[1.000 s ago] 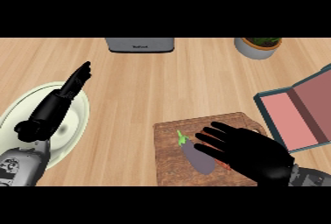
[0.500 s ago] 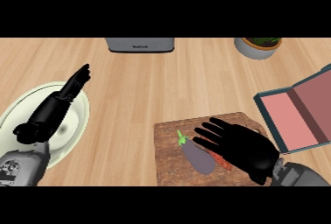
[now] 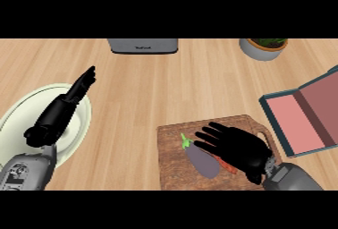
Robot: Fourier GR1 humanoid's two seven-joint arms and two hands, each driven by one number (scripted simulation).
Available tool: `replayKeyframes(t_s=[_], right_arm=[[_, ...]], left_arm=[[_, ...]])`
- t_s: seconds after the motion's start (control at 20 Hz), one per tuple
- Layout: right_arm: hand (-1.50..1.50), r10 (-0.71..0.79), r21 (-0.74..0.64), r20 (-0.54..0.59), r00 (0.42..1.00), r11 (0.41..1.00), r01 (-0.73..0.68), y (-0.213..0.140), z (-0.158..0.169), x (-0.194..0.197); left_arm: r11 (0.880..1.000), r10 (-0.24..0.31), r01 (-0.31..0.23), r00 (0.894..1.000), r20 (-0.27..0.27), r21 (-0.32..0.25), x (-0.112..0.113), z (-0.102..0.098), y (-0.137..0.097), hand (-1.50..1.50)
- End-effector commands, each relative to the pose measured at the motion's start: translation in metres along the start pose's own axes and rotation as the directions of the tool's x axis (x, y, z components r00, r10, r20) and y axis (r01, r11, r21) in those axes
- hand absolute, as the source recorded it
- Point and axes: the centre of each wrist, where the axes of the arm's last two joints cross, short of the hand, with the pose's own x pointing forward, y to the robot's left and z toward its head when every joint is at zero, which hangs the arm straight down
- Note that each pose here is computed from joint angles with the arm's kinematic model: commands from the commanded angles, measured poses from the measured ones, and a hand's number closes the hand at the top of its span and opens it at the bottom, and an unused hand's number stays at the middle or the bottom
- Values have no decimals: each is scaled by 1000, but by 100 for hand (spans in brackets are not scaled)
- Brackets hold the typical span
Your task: Pick the sweet potato from the cutting board and place it in the cardboard box
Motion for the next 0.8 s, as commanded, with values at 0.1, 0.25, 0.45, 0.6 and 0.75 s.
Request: replayKeyframes(t_s=[0.1,0.25,0.45,0.6,0.75], right_arm=[[-150,29,2,-51,998,1000,-29,15,-4,-8],[-150,25,10,-73,997,1000,-24,31,-14,-6],[-150,1,35,-77,997,999,1,25,-26,-7],[-150,0,38,-41,999,999,1,38,-28,-17],[150,33,9,36,999,999,-34,43,-32,-14]], left_arm=[[1000,-1,1,1000,8,-4,-13,-9,3,0],[1000,1,-1,1000,-27,-2,-1,-7,9,0],[1000,8,-9,1000,-6,-11,-8,-7,-15,0],[1000,1,-1,1000,4,6,4,5,-5,0],[1000,-4,4,1000,-8,1,-3,6,-9,0]])
